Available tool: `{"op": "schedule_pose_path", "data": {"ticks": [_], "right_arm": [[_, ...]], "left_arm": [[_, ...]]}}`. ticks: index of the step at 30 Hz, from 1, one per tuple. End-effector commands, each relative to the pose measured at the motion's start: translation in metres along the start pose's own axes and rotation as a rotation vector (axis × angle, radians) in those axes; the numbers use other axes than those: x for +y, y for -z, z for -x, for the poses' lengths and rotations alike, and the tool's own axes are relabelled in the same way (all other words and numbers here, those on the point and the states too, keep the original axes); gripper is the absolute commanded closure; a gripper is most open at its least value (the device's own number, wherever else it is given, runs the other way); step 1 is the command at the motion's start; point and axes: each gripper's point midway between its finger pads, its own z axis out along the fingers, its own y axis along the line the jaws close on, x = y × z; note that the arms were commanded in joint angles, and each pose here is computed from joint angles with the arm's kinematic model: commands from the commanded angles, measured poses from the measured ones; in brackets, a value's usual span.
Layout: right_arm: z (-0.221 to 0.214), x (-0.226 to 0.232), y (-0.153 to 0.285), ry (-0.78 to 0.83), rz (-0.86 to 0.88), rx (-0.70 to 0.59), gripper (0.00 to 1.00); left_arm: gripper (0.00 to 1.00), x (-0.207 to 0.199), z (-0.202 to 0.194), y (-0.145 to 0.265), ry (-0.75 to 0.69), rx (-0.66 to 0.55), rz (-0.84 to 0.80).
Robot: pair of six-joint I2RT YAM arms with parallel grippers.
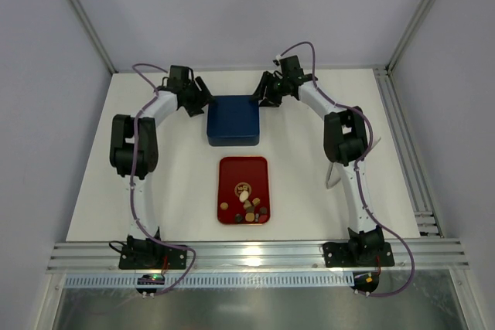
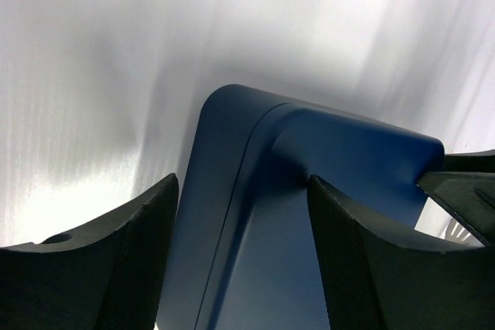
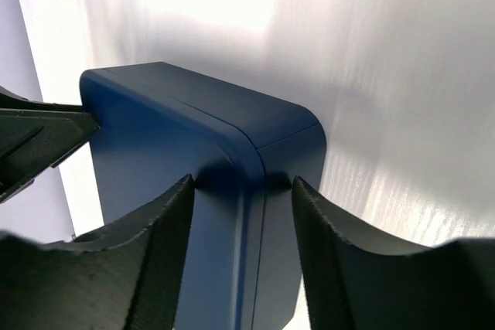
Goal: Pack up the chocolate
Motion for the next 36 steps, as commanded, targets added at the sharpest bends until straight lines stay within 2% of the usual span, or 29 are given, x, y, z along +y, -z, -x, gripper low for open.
{"op": "schedule_pose_path", "data": {"ticks": [1,5,10,15,29,31,36], "right_arm": [[-0.015,-0.015,-0.012,-0.007,-0.085,0.028,0.48],[-0.026,-0.016,-0.013,-0.011,-0.094,0.040,0.55],[-0.036,-0.021,-0.012,-0.022,-0.106,0.061,0.63],[-0.042,-0.022,-0.009,-0.033,-0.109,0.078,0.66],[-0.022,0.004,0.016,0.008,-0.057,0.012,0.66],[-0.017,0.008,0.021,0.017,-0.046,-0.004,0.62],[0.004,0.033,0.040,0.048,0.015,-0.059,0.59]], "left_arm": [[0.35,0.077,-0.055,-0.024,0.010,0.134,0.259],[0.40,0.077,-0.066,-0.022,-0.005,0.148,0.272],[0.41,0.074,-0.067,-0.014,-0.013,0.147,0.270],[0.44,0.075,-0.074,-0.011,-0.017,0.163,0.265],[0.42,0.053,-0.066,0.009,-0.030,0.147,0.197],[0.40,0.048,-0.062,0.013,-0.031,0.134,0.187],[0.39,0.034,-0.045,0.025,-0.051,0.107,0.181]]}}
